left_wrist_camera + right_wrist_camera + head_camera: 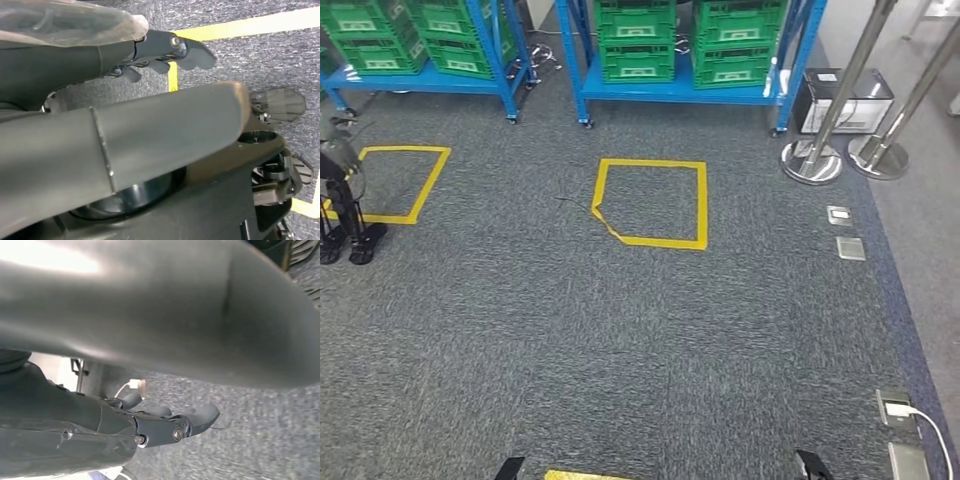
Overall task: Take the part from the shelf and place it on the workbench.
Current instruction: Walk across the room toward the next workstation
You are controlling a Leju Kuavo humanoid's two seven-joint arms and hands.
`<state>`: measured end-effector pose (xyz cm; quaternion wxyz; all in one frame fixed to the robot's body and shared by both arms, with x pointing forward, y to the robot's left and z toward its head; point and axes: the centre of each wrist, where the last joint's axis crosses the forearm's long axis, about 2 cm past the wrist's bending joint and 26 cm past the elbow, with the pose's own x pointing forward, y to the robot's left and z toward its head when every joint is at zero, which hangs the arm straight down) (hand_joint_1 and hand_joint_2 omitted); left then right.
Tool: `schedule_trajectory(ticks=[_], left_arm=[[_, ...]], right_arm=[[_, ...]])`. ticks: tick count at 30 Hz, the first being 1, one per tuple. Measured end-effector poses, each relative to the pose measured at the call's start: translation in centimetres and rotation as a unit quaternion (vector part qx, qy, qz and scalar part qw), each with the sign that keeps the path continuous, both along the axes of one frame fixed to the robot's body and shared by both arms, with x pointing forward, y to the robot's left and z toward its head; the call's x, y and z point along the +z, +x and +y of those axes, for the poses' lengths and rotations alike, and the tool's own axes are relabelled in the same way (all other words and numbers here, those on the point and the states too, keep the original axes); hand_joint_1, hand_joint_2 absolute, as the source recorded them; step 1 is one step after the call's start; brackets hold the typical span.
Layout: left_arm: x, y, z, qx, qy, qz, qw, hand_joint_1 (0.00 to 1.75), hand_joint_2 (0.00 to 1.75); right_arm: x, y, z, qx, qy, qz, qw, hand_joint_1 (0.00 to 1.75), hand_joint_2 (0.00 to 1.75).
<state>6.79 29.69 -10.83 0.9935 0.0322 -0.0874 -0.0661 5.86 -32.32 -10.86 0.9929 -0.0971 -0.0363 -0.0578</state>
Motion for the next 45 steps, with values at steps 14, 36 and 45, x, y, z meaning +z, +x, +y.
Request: schedule_trajectory(ticks=[14, 36, 45], left_arm=[[0.0, 0.2, 0.2, -0.001, 0.003, -0.003, 1.000, 0.00, 0.00], [0.0, -0.2, 0.1, -0.014, -0.001, 0.000, 1.000, 0.00, 0.00], [-0.1, -0.6, 0.7, -0.011, 0.008, 0.003, 1.000, 0.00, 0.00]], right_arm=[[0.0, 0.0, 0.0, 0.008, -0.010, -0.012, 1.000, 0.00, 0.00], [0.0, -0.1, 0.0, 0.017, -0.005, -0.019, 1.000, 0.00, 0.00], [0.0, -0.1, 0.3, 0.020, -0.002, -0.023, 1.000, 0.00, 0.00]])
